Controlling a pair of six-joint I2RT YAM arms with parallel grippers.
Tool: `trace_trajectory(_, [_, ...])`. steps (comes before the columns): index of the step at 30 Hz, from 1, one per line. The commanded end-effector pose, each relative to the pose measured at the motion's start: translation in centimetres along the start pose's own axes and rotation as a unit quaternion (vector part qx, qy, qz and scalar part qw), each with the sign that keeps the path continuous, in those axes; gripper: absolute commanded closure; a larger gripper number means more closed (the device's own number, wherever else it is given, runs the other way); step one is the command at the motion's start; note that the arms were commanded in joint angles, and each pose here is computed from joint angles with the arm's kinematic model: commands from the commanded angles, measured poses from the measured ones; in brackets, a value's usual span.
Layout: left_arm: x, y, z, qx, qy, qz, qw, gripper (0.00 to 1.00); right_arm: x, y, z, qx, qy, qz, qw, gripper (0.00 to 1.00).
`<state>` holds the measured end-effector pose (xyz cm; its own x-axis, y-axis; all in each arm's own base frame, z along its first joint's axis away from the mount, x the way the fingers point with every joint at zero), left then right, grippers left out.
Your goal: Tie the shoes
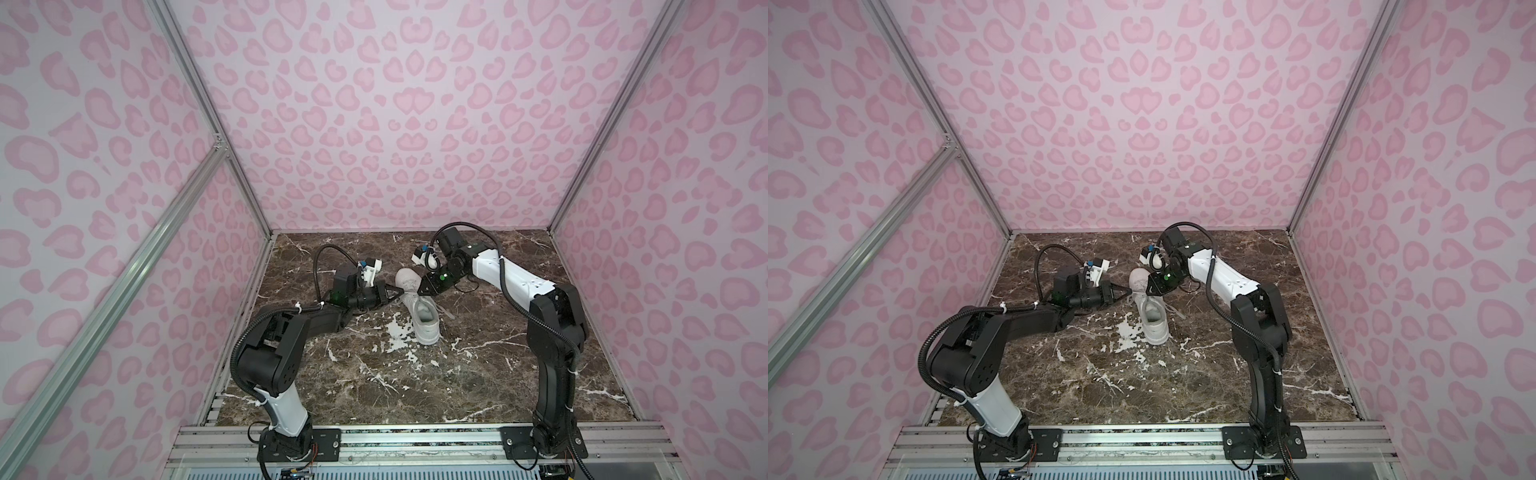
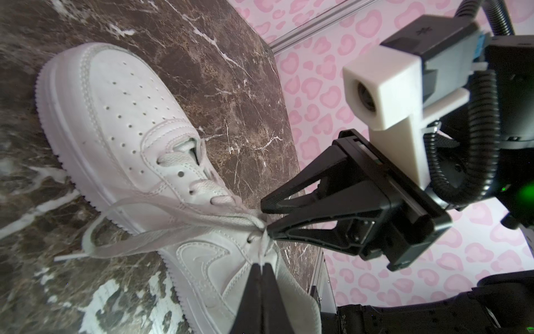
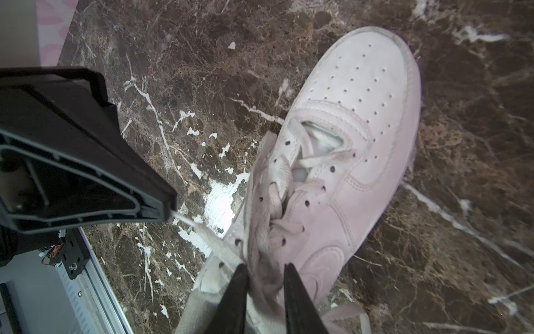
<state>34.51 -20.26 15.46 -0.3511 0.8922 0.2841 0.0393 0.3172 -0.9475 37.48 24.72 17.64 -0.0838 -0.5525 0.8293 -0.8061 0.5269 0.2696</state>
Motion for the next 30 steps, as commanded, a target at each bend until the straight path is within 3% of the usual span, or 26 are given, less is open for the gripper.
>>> trace_trajectory(1, [0.5,0.0,0.0,-0.01,-0.01,-0.006,1.0,0.97,-0.8,-0.4,0.8,-0.011,0.017,0.005,1.0,0.77])
trace_trajectory(21, [2.1,0.4,0.1,-0.018,-0.04,-0.044,0.998,0.96,-1.6,-0.7,1.9,-0.025,0.037,0.012,0.999,0.8])
trace_trajectory(23, [1.7,0.3,0.1,-0.016,-0.022,-0.036,0.999,0.97,-1.4,-0.5,1.8,-0.023,0.032,0.009,0.999,0.8])
trace_trajectory(24, [1.4,0.1,0.0,-0.013,-0.006,-0.03,0.999,0.95,-1.3,-0.5,1.7,-0.023,0.031,0.01,0.999,0.8])
trace_trajectory(27, [0.4,-0.5,0.4,-0.027,0.018,-0.022,0.999,0.73,-1.3,-0.5,1.7,-0.022,0.031,0.01,0.999,0.8])
trace_trajectory(30, [-0.6,-0.6,0.7,-0.045,0.038,-0.04,0.997,0.67,-1.2,-0.4,1.8,-0.022,0.032,0.01,0.999,0.8])
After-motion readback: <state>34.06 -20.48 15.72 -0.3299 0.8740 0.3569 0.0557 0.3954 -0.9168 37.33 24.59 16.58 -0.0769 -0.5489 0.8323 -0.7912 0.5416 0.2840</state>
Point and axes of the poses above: each gripper's point midway between its finger pads, its own x axis back along the fingers, its own y axis along the line the jaws close on, z = x × y, the point moved 7 cm from there along x, back along the fingers, and after that the axes turned 15 degrees about x, right-handed, at the moved point
